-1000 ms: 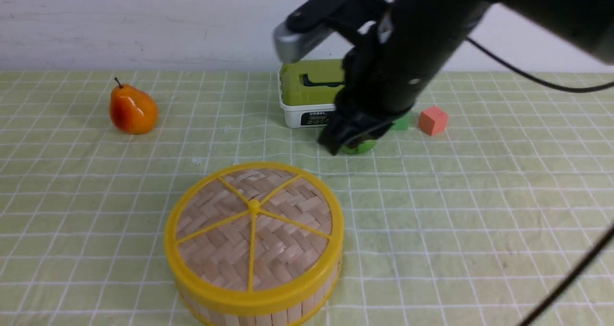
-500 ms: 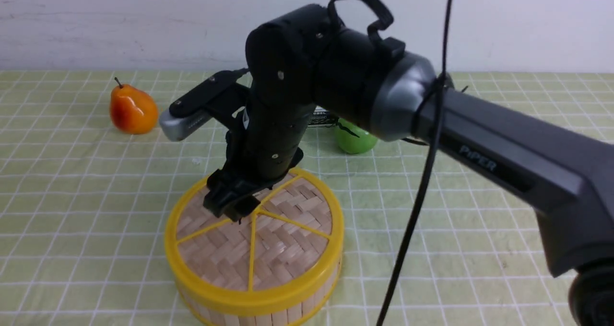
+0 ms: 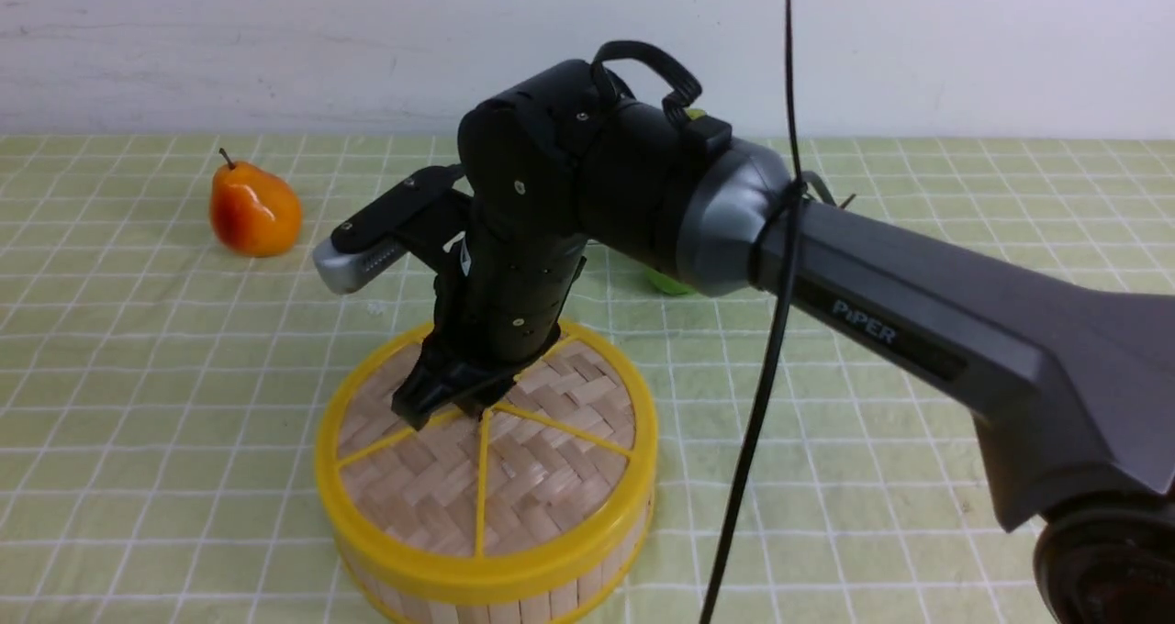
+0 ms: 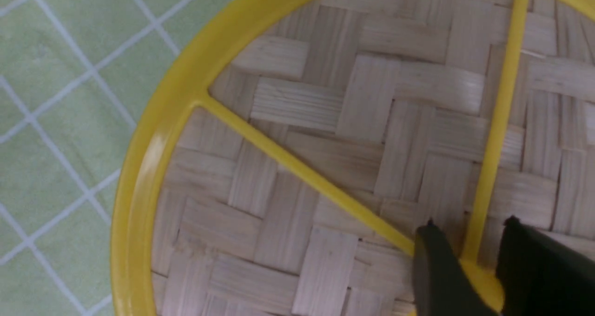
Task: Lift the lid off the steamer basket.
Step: Use the right arm to lift the lid of the steamer, then use the right arm to place the steamer lid on the table
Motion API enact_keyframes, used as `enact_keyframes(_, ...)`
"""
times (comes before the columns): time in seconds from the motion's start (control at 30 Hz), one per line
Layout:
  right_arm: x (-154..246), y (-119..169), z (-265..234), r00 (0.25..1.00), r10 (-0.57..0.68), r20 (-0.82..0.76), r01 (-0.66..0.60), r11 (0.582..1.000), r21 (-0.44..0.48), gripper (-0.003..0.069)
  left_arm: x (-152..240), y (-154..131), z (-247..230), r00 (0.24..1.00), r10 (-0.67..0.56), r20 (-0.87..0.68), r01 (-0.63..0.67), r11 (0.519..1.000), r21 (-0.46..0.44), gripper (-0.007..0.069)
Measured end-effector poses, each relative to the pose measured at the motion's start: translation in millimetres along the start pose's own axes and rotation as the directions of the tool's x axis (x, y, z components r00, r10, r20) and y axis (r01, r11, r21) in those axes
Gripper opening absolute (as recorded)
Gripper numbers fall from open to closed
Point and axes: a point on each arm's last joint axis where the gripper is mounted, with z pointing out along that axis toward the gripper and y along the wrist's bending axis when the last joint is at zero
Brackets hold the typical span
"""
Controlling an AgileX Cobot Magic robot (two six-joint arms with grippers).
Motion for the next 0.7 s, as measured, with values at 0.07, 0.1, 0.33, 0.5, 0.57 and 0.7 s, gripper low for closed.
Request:
enact_keyframes(0.07,-0.4,-0.2,-1.8,1.000,0.000,0.004,0.000,1.000,0.003,0.0077,0.0,0.0,0.0,1.000,0.000,0.000,0.000,1.000,0.000,0.0239)
enact_keyframes(0.1,-0.4,-0.4,-3.4,1.000,-0.001,0.005,0.001,1.000,0.006,0.0076,0.0,0.0,0.0,1.000,0.000,0.000,0.000,1.000,0.000,0.0239)
enact_keyframes(0.33,2.2,0.7,-74.9,0.999,-0.034,0.040,0.032,0.999,0.042,0.0078,0.0,0.0,0.0,1.000,0.000,0.000,0.000,1.000,0.000,0.0239)
enact_keyframes(0.5,12.9,-4.8,-170.8,0.978,-0.064,0.198,0.038,0.990,0.136,0.0078,0.0,0.0,0.0,1.000,0.000,0.000,0.000,1.000,0.000,0.0239)
enact_keyframes(0.57,30.4,-18.1,-207.5,0.969,-0.039,0.242,-0.004,0.985,0.175,0.0078,0.0,0.0,0.0,1.000,0.000,0.000,0.000,1.000,0.000,0.0239)
enact_keyframes(0.7,71.2,-43.5,-236.4,0.972,0.049,0.232,-0.102,0.970,0.221,0.0078,0.0,0.0,0.0,1.000,0.000,0.000,0.000,1.000,0.000,0.0239)
